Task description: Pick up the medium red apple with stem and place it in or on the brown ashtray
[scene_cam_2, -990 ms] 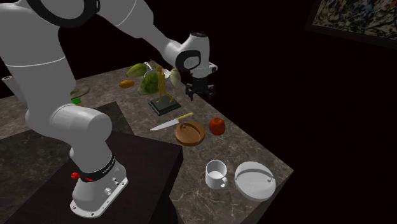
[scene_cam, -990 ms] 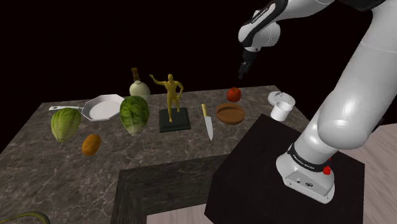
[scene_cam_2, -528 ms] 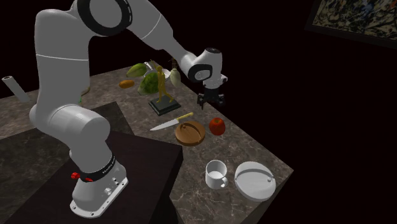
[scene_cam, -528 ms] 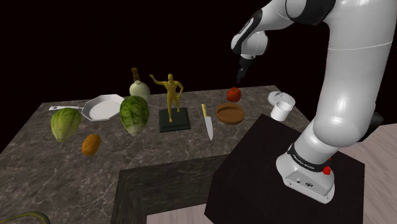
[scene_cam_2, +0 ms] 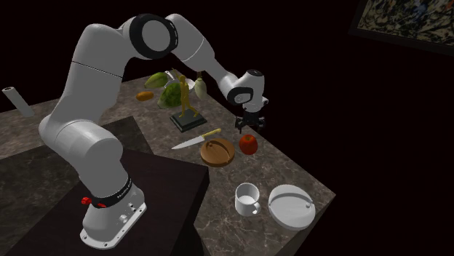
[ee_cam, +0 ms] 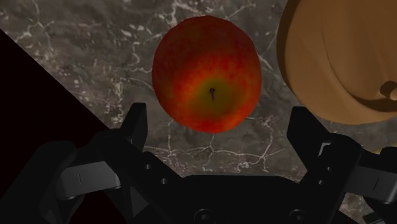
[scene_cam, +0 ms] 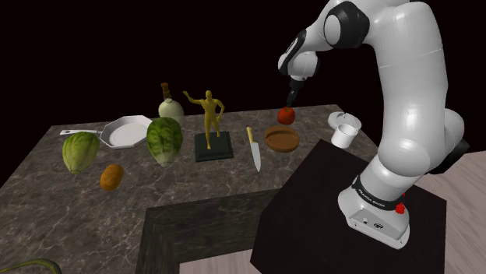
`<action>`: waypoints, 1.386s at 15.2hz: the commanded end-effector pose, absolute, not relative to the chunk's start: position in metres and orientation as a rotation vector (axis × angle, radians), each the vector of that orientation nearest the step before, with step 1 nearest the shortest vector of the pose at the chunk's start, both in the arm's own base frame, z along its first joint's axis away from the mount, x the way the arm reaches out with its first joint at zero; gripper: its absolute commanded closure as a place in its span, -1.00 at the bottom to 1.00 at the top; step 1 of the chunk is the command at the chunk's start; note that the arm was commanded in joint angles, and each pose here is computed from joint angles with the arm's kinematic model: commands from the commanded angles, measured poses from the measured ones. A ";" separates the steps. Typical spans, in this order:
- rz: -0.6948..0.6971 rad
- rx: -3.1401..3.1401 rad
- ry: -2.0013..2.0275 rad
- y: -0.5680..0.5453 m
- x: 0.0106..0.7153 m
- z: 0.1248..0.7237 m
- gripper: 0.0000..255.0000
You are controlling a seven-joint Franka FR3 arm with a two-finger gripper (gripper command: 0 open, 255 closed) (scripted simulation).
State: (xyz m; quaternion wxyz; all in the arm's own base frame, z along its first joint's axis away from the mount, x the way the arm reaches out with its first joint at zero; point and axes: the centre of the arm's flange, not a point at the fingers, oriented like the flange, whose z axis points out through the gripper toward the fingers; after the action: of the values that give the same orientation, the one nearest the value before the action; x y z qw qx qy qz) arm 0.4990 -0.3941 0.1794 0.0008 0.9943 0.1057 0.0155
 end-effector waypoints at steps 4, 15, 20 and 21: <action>0.049 3.122 0.333 -0.394 0.499 0.152 -1.00; 0.049 3.122 0.333 -0.394 0.500 0.149 1.00; 0.049 3.122 0.333 -0.394 0.499 0.149 1.00; 0.049 3.122 0.333 -0.394 0.499 0.149 1.00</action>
State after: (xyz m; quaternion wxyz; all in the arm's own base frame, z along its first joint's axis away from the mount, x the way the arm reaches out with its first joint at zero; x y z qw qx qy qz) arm 0.4995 -0.3944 0.1497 0.0011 0.9942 0.1060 0.0161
